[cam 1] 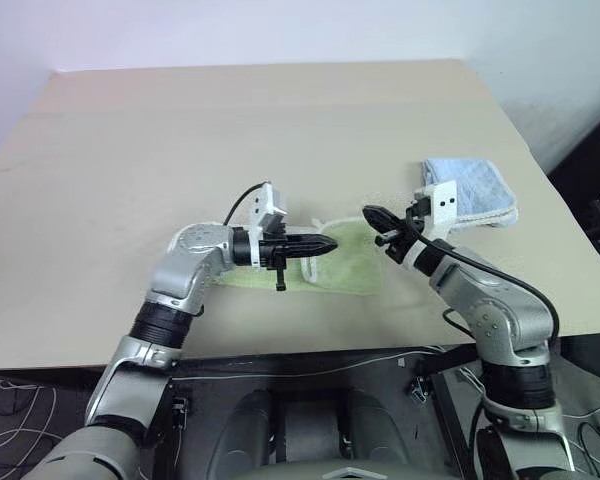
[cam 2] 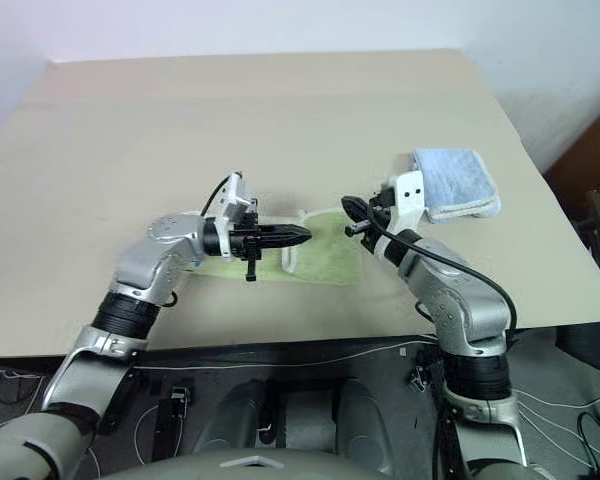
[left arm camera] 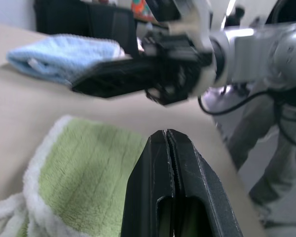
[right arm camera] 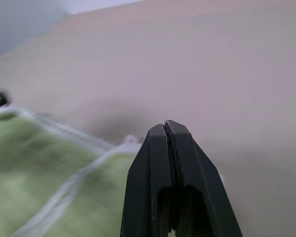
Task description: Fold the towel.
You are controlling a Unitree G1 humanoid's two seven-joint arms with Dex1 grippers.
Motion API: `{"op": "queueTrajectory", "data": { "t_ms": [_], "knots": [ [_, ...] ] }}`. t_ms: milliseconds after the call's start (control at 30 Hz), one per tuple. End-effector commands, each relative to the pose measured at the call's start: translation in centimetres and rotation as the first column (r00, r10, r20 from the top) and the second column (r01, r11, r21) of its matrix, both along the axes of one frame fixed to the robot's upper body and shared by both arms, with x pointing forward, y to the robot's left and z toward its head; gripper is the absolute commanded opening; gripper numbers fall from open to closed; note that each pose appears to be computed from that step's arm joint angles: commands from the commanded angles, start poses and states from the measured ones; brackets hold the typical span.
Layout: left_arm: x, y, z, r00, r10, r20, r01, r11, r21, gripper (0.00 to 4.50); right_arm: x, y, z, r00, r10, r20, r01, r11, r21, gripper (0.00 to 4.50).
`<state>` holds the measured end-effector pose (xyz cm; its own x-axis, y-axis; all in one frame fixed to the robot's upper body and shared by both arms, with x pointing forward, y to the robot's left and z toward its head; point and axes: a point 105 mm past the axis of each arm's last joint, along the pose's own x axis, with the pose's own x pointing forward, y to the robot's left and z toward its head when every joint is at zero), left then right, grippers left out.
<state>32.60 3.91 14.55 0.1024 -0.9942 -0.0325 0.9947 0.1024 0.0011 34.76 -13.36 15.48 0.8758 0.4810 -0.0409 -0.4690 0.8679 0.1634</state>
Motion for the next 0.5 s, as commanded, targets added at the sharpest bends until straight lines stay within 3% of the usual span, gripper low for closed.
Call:
{"op": "queueTrajectory", "data": {
  "t_ms": [33, 167, 300, 400, 500],
  "knots": [
    [0.5, -0.9, -0.4, 0.998, -0.008, 0.054, 0.006, 0.999, 0.035, 0.04, 0.8, -0.9, 1.1, 0.994, -0.078, 0.080, 0.081, 0.996, -0.034, 0.00],
    [0.5, -1.5, -1.9, 1.000, -0.019, 0.024, 0.017, 0.998, 0.058, 0.04, 0.8, 0.1, 0.4, 0.996, -0.052, 0.068, 0.053, 0.998, -0.015, 0.00],
    [0.6, -2.0, -4.0, 0.999, 0.024, -0.038, -0.021, 0.997, 0.070, 0.04, 0.3, 1.9, -1.6, 1.000, -0.005, 0.029, 0.006, 1.000, -0.026, 0.00],
    [0.3, -1.7, -6.2, 0.997, 0.049, -0.057, -0.040, 0.989, 0.144, 0.04, 0.3, 2.9, -2.9, 1.000, 0.008, -0.006, -0.008, 1.000, -0.029, 0.00],
    [0.2, -1.4, -6.7, 0.996, 0.061, -0.070, -0.050, 0.988, 0.146, 0.04, 0.5, 3.5, -4.6, 0.999, 0.009, -0.046, -0.011, 0.999, -0.049, 0.00]
  ]
}}
